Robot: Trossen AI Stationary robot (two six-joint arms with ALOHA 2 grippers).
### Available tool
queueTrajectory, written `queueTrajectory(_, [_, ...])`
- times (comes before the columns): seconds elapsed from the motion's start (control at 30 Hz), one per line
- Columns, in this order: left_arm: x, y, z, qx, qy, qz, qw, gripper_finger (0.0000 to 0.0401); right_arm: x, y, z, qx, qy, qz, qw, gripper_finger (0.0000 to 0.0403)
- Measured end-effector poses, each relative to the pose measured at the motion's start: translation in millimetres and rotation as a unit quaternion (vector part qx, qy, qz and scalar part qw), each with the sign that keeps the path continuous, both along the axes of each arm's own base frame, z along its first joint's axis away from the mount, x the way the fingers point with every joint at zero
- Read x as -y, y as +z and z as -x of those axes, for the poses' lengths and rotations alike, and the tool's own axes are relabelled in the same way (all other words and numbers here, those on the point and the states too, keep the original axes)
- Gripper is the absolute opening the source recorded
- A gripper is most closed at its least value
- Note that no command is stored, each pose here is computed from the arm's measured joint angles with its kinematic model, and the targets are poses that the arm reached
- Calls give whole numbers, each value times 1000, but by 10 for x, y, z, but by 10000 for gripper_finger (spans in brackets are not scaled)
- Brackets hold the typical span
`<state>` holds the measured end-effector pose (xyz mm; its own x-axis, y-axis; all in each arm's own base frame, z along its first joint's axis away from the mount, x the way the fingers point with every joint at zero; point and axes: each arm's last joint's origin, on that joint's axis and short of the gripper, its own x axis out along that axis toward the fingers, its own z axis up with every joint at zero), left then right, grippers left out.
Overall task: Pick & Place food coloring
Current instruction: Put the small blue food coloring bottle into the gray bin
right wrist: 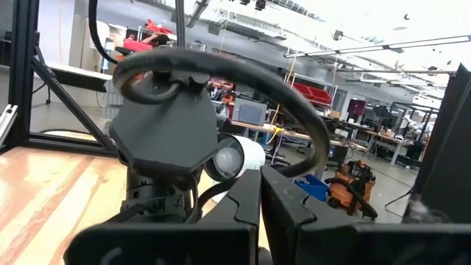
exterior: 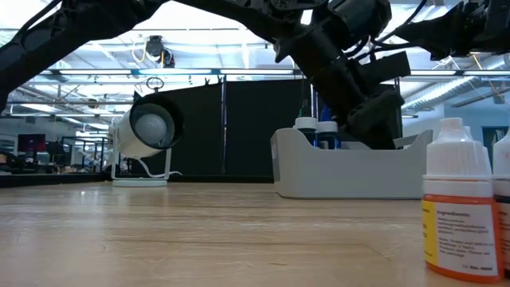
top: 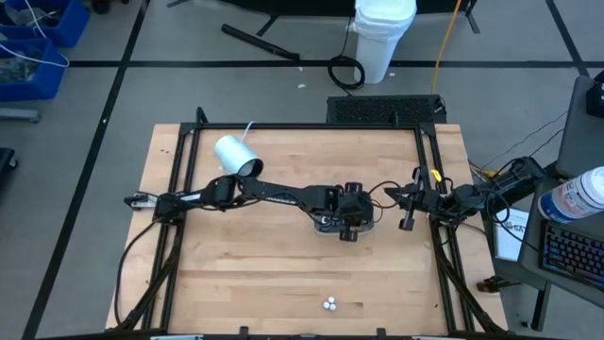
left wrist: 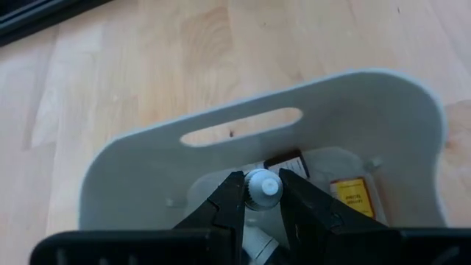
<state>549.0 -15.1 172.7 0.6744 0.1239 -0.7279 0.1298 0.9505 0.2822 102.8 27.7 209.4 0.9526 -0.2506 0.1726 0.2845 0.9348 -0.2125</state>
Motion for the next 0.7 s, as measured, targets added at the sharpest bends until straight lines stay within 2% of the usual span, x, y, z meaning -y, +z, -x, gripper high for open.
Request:
queueTrajectory(0.23, [-12, 1, -1, 1, 2, 3, 1000, 77, 0, 0, 0, 0, 0, 0, 1000, 4])
queueTrajectory(0.5, [-40, 0, -3, 2, -7, 70, 998, 81, 0, -4, -1, -1, 0, -1, 1000, 4])
queueTrajectory(0.7, [-47, 2, -3, 2, -7, 78, 997, 106, 0, -3, 0, -1, 0, -2, 1000, 4])
